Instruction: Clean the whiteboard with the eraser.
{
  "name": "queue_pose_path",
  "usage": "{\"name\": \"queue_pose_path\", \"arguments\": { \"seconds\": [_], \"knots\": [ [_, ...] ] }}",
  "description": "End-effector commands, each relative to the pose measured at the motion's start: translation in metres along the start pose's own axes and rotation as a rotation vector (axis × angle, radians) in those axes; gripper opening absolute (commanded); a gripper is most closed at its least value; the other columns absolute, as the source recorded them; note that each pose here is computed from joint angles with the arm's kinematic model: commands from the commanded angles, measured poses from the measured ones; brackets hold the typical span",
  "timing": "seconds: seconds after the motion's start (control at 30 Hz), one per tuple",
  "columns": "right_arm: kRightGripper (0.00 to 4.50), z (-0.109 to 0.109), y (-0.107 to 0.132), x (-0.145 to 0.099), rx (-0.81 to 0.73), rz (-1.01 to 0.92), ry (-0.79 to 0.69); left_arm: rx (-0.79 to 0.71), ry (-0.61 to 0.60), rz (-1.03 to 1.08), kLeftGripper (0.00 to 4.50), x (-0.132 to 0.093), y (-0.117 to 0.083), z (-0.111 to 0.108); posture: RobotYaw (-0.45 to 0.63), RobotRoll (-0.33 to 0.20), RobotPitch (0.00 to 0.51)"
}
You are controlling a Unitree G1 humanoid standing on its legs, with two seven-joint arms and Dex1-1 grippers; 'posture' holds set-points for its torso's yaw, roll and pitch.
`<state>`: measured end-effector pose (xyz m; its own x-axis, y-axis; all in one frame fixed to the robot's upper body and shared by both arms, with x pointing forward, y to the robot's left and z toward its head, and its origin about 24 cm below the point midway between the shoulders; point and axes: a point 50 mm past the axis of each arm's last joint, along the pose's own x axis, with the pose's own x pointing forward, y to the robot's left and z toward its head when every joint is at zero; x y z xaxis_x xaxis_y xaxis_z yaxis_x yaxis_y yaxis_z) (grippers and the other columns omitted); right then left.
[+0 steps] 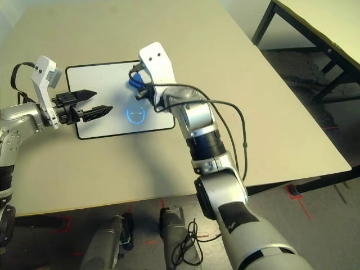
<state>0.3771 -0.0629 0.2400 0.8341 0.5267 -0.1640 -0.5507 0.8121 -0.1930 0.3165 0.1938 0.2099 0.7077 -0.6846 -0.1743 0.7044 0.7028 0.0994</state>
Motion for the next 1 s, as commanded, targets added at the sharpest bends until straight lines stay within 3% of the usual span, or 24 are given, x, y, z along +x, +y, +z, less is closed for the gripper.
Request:
{"name": "queue_pose_path", "arguments": {
  "seconds": [0.03,0.33,0.57,1.0],
  "knots": [
    [0.6,-0.013,0.006,0.006,0.012,0.018,0.04,0.0,0.01,0.014,4.5,-0.004,0.0,-0.002,0.03,0.0,0.241],
    [0.6,-0.054,0.047,-0.001,-0.011,0.188,0.182,-0.006,0.009,0.028,4.5,-0.007,-0.001,-0.004,0.04,0.0,0.243],
    [0.6,-0.059,0.064,-0.008,-0.027,0.256,0.21,-0.011,0.009,0.03,4.5,-0.007,-0.002,-0.004,0.04,0.0,0.246],
    [0.6,0.0,0.03,0.006,-0.002,0.105,0.015,-0.015,0.01,0.026,4.5,-0.008,-0.003,-0.005,0.04,0.0,0.245]
  ]
}}
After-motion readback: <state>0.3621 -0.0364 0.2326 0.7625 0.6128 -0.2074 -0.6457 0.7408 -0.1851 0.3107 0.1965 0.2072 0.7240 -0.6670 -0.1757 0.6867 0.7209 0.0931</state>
